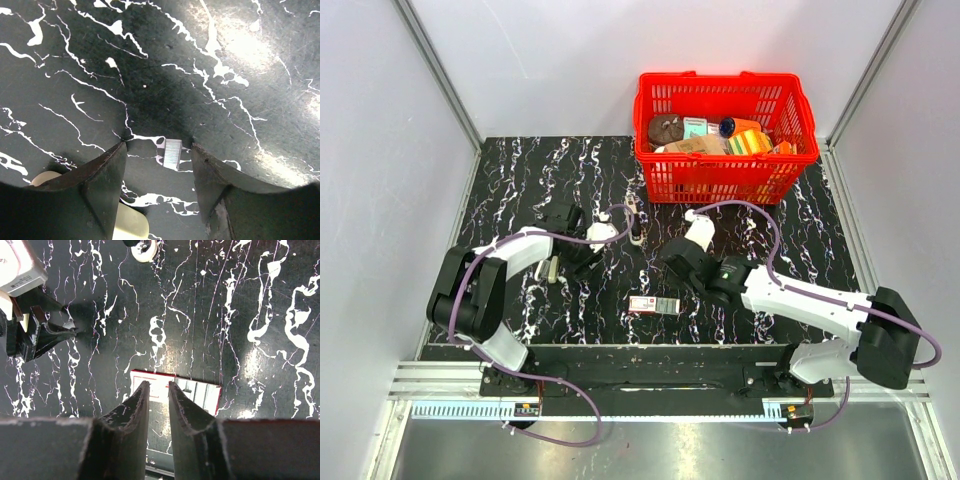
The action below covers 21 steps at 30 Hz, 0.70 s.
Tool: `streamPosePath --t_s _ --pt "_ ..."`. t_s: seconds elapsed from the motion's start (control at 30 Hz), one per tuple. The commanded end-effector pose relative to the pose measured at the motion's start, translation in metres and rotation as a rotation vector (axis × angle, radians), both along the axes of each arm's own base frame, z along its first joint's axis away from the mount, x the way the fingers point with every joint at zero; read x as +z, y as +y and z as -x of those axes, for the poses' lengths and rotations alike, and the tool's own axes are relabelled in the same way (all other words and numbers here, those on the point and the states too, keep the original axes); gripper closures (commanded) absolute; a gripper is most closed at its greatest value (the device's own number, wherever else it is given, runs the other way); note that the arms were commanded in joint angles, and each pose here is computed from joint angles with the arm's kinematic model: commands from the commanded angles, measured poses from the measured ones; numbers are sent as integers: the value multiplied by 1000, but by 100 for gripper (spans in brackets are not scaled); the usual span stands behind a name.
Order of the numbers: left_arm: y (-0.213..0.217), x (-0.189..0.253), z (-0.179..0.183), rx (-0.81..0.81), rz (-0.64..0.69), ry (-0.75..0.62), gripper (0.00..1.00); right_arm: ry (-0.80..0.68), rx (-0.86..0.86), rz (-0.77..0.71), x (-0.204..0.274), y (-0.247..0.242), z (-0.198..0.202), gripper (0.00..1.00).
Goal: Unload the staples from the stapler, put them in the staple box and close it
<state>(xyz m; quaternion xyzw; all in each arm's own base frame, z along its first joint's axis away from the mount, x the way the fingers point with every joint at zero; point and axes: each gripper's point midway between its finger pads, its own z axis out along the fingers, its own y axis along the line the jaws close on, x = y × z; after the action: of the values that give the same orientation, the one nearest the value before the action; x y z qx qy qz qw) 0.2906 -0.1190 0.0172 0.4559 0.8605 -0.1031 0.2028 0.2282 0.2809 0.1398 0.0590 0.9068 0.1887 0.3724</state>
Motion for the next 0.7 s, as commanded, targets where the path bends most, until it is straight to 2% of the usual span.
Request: streamPosePath --t_s 0.0,0.17,0.3,0.43,0.5,0.67 --pt "-2 3 -7 -10 -33 -24 42 -36 -13 -51 15 -1 -6 74" --pt "0 0 0 -5 -42 -11 45 -37 -14 -51 16 -4 -5 76" --pt "3 -3 5 8 -52 1 54 -40 -21 -47 17 -8 -6 78" --pt "6 -4 10 10 -63 5 58 -42 -31 -46 19 -10 -7 79" --pt "7 -5 11 8 -72 5 61 -40 -33 -47 18 -11 -7 79" --pt "8 -7 15 7 -83 10 78 -36 -35 -46 16 -12 -6 80"
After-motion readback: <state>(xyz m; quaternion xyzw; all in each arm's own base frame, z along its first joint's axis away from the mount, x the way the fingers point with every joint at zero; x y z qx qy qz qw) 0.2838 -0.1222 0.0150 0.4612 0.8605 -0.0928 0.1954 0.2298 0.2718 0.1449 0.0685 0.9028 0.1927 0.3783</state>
